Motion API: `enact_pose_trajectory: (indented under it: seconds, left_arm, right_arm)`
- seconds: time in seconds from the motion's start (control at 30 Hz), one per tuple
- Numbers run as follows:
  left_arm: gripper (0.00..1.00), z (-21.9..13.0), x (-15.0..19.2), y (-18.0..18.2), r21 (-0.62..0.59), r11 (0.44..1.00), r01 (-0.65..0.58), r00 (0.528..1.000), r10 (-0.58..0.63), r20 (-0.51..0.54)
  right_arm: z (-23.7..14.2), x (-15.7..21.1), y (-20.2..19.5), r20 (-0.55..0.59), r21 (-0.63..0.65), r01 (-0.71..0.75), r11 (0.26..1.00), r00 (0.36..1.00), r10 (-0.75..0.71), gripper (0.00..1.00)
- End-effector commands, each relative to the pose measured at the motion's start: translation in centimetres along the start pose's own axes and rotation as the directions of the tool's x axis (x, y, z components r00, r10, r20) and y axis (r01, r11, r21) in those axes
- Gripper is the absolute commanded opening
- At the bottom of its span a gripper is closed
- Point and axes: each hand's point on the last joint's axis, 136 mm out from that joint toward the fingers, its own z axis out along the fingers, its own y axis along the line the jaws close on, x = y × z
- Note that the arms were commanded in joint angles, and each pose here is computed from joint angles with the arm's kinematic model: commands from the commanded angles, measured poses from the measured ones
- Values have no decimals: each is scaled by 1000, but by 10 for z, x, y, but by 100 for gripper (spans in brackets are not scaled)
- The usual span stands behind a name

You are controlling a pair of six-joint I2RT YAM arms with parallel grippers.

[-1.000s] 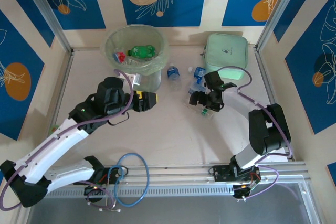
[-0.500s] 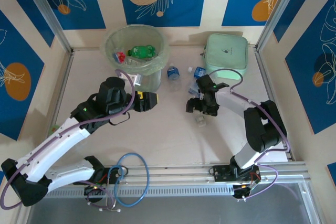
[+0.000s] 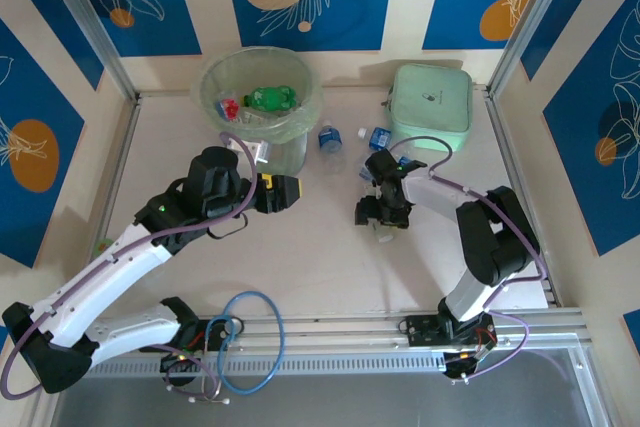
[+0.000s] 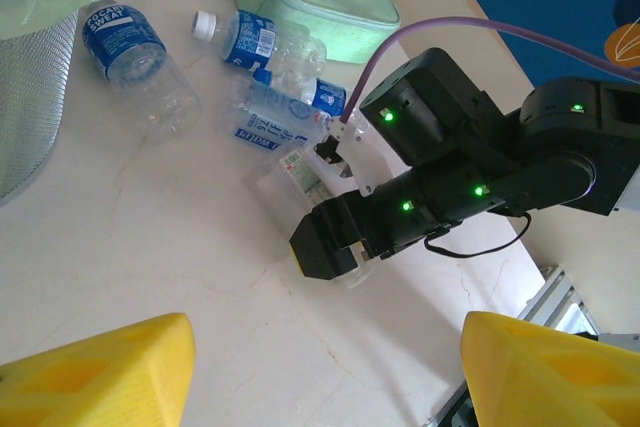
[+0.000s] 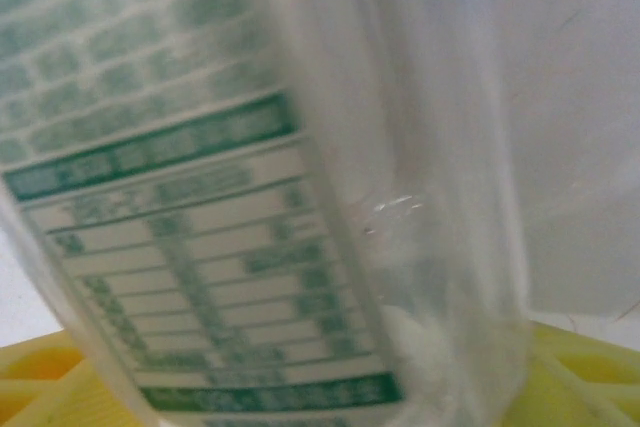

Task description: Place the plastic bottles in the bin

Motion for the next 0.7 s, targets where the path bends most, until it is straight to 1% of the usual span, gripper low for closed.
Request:
enact_pose_trajectory:
  seconds: [0.0,0.37,0.67]
  left_arm:
    - [71,0,-2,0,-2,1000,5,1000,-4,17]
    - [72,-1,-4,1,-16,1000,-3,1000,3,23]
    - [73,-6,-6,6,-54,998,-18,999,20,30]
  right_arm:
    - [-4,0,1,-5,17,13,1000,1000,-13,76]
    - [-14,4,4,35,13,23,1000,999,-24,56]
    - [-33,5,13,108,-13,36,999,994,-34,47]
